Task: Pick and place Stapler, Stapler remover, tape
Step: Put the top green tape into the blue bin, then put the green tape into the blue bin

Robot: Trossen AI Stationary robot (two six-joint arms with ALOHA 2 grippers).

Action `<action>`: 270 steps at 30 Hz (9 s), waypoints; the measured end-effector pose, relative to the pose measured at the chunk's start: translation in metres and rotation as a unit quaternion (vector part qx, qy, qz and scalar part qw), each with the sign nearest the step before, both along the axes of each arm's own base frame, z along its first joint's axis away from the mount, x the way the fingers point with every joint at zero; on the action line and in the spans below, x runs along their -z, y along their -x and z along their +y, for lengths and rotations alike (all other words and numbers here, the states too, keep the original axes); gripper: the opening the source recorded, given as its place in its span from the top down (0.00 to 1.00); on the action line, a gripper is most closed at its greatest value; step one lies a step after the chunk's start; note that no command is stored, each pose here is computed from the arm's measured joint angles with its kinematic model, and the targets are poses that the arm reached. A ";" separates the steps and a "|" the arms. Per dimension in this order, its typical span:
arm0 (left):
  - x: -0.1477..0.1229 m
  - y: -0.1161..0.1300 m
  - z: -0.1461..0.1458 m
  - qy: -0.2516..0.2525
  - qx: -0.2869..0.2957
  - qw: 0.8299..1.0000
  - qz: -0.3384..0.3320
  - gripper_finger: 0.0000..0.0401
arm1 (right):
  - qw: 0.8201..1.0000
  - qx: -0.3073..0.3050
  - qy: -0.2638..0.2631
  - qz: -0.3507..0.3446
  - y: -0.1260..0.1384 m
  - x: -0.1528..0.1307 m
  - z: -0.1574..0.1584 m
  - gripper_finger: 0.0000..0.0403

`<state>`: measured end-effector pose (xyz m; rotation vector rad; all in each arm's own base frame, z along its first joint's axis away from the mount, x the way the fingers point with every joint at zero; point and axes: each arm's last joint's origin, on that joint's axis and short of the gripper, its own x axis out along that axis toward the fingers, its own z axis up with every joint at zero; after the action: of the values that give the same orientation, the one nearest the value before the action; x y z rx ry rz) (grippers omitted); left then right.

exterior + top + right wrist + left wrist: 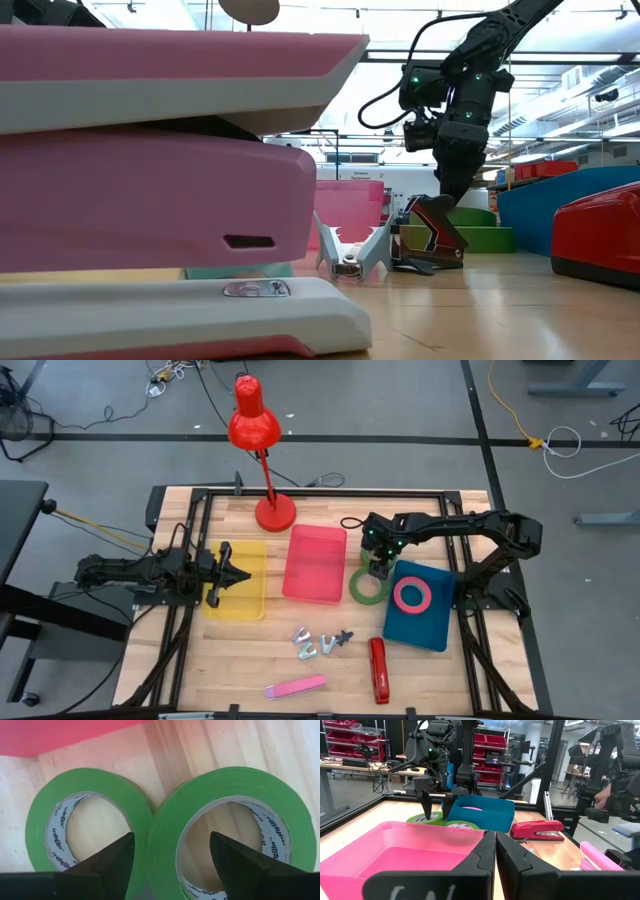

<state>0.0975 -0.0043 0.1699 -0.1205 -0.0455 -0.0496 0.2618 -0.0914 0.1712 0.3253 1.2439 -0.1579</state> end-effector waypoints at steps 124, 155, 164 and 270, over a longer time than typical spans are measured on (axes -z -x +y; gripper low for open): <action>0.000 0.000 0.000 0.000 0.000 1.000 0.000 0.95 | 0.997 -0.016 0.003 -0.081 0.083 -0.084 0.068 0.77; 0.000 0.000 0.000 0.000 0.000 1.000 0.000 0.95 | 0.930 -0.358 -0.049 -0.071 0.118 -0.087 0.167 0.81; 0.000 0.000 0.000 0.000 0.000 1.000 0.000 0.95 | 0.940 -0.335 -0.011 -0.065 0.120 -0.086 0.170 0.80; 0.000 0.000 0.000 0.000 0.000 1.000 0.000 0.95 | 0.997 -0.055 0.032 -0.040 -0.013 0.011 0.106 0.28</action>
<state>0.0974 -0.0043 0.1700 -0.1205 -0.0462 -0.0498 0.2743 0.0145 0.1605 0.2058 1.1718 -0.0881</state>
